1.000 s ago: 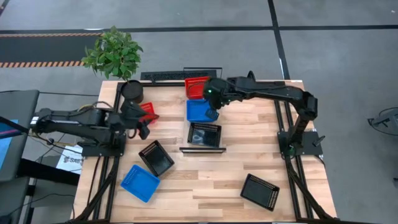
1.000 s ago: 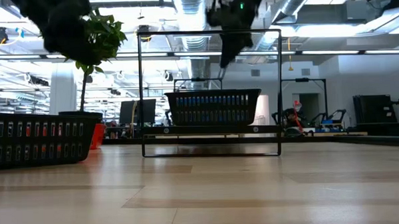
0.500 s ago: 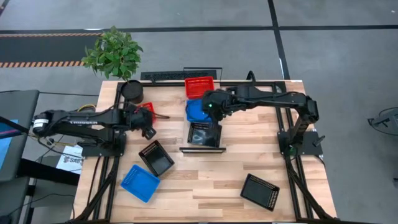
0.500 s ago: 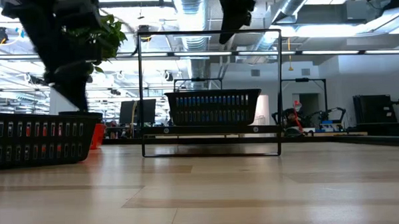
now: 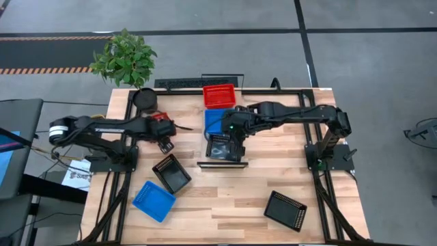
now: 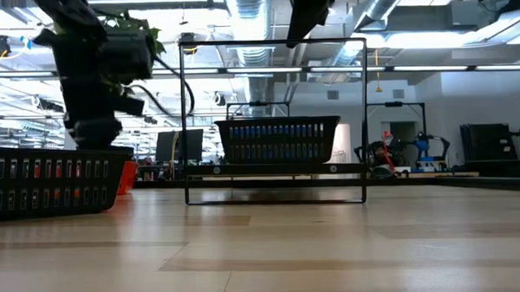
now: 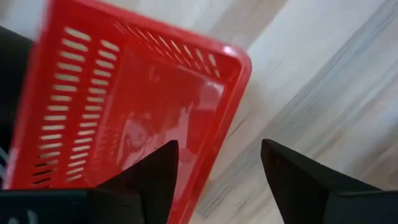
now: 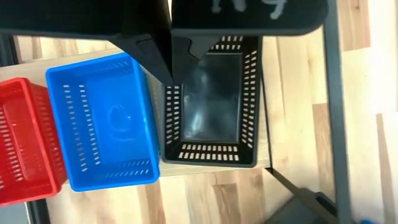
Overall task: Stack baskets on shelf by color
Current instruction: Stack the red bin on the red bin on the shelf
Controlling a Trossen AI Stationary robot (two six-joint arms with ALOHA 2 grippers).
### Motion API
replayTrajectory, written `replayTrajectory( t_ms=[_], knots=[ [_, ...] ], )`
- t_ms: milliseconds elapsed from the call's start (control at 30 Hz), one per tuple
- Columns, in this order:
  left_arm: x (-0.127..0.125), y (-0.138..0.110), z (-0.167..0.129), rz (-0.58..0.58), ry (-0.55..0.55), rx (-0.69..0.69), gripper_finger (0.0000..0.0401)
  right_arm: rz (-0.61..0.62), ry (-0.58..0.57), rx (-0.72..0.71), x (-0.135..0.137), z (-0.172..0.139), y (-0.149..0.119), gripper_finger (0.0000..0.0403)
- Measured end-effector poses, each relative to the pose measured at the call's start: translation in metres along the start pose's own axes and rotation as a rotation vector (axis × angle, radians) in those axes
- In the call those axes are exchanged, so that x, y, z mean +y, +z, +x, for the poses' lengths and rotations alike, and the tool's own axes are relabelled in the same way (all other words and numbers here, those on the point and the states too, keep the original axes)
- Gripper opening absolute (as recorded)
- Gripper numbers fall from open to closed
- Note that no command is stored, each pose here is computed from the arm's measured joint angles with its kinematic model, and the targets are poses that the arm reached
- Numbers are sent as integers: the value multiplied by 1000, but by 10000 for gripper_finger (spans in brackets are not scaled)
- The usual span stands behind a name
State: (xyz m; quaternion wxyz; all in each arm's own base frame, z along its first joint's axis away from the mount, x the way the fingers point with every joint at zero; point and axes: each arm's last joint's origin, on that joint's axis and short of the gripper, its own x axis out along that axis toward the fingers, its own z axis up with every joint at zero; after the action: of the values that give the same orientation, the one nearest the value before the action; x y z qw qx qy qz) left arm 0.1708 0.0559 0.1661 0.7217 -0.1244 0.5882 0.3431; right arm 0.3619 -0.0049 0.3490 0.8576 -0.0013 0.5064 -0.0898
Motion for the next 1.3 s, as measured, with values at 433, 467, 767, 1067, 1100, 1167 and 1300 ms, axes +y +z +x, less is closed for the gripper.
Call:
replayTrajectory(
  t_ms=[433, 467, 767, 1067, 1100, 1167, 1300],
  knots=[
    [-15, 2, 17, 27, 9, 51, 10, -19, 19, -1, 15, -2, -2, 6],
    [-15, 2, 16, 29, 8, 51, 9, -19, 19, -1, 15, -2, -2, 6],
    [-23, 3, -8, 41, -67, -18, 0, -38, 10, -3, 9, -1, -1, 6],
    [-29, 16, -63, 109, -192, -210, 0, -109, 16, -36, 12, -2, 2, 21],
    [-30, 17, -70, 125, -213, -237, 0, -122, 21, -51, 14, -2, 3, 29],
    [-30, 16, -84, 152, -245, -288, 0, -155, 28, -84, 19, -3, 6, 45],
    [-30, 16, -112, 181, -318, -400, 0, -265, 39, -154, 30, -6, 11, 77]
  ],
)
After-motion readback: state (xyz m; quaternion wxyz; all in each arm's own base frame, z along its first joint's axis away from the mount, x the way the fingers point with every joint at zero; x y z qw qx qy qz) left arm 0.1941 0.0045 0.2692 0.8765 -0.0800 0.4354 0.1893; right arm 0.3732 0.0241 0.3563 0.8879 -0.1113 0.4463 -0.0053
